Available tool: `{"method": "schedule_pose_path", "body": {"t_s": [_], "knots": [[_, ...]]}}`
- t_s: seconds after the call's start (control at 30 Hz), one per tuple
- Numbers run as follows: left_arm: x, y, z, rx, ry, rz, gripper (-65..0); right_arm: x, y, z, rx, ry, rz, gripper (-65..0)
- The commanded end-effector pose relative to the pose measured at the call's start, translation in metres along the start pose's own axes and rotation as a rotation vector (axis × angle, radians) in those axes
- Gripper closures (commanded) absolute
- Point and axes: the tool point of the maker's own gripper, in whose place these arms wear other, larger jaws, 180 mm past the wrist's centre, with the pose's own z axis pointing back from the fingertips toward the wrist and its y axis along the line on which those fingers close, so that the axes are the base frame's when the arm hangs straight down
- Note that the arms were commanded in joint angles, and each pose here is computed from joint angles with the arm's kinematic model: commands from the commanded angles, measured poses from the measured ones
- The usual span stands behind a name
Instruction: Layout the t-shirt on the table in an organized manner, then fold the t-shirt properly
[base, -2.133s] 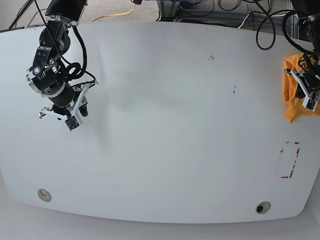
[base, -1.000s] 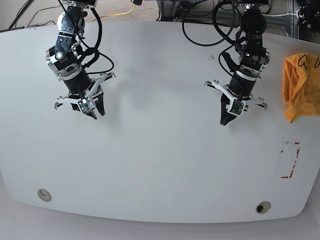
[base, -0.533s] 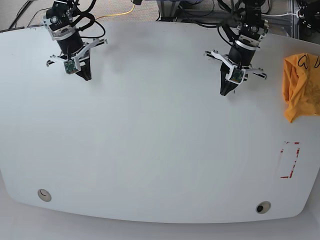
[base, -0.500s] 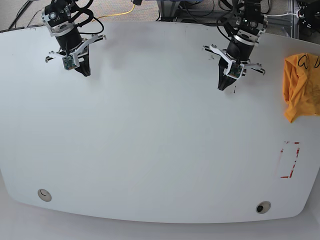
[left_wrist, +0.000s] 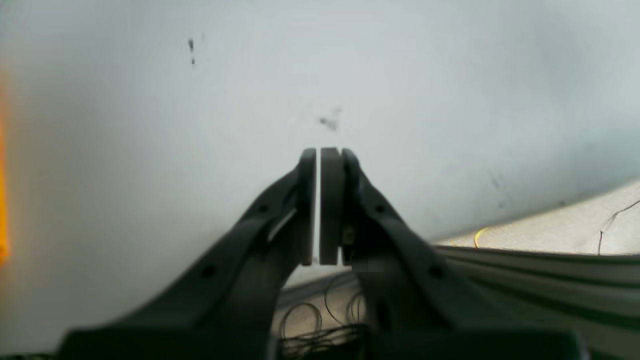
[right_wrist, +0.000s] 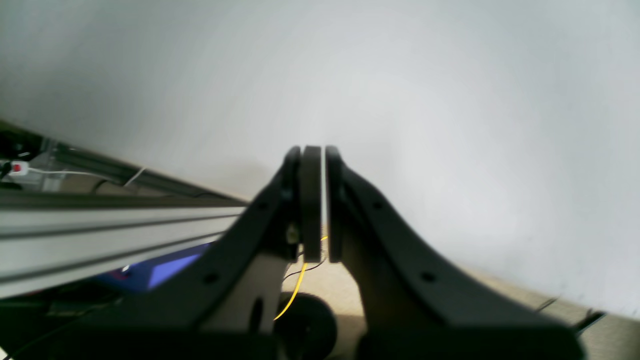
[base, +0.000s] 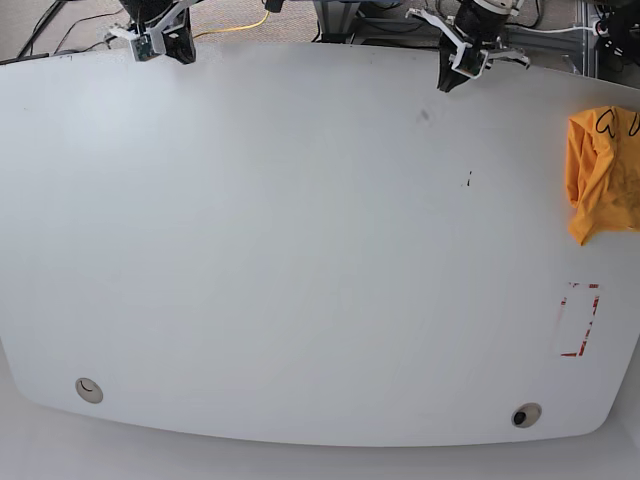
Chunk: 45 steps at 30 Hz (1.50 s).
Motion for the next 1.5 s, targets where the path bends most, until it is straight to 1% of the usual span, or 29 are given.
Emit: {"method": "schedule_pose_path", "body": {"t_s": [0.0, 0.17, 0.4, 0.57, 0.77, 0.9, 1.07, 1.2, 1.27, 1.37, 1.47], "knots": [[-0.001, -0.005, 0.013, -0.010, -0.012, 0.014, 0.0, -0.002, 0.004, 0.013, 0.012, -0.006, -0.017, -0.8], [-0.022, -0.016, 0.032, -0.017, 0.058, 0.052, 0.0, -0.025, 0.009, 0.031, 0.011, 0.070, -0.042, -0.8], [-0.061, -0.039, 0.071, -0.041, 0.209, 0.111, 0.0, -0.062, 0.026, 0.060, 0.035, 0.198, -0.088, -0.8], [-0.093, -0.052, 0.095, -0.064, 0.319, 0.141, 0.0, -0.088, 0.044, 0.070, 0.076, 0.283, -0.130, -0.8], [-0.142, -0.066, 0.112, -0.087, 0.447, 0.181, 0.0, -0.119, 0.046, 0.072, 0.078, 0.354, -0.185, -0.8], [-0.152, -0.064, 0.097, -0.081, 0.444, 0.189, 0.0, -0.136, 0.044, 0.058, 0.080, 0.370, -0.222, -1.0], [-0.173, -0.058, 0.077, -0.084, 0.464, 0.181, 0.0, -0.171, 0.039, 0.042, 0.087, 0.443, -0.228, -1.0], [-0.189, -0.051, 0.058, -0.082, 0.477, 0.180, 0.0, -0.201, 0.039, 0.026, 0.095, 0.495, -0.282, -1.0], [-0.201, -0.052, 0.053, -0.083, 0.499, 0.192, 0.0, -0.214, 0.033, 0.018, 0.092, 0.517, -0.305, -1.0], [-0.215, -0.052, 0.040, -0.082, 0.521, 0.207, 0.0, -0.227, 0.028, 0.007, 0.086, 0.521, -0.347, -1.0], [-0.233, -0.053, 0.031, -0.086, 0.559, 0.227, 0.0, -0.234, 0.034, -0.004, 0.106, 0.513, -0.373, -1.0]]}}
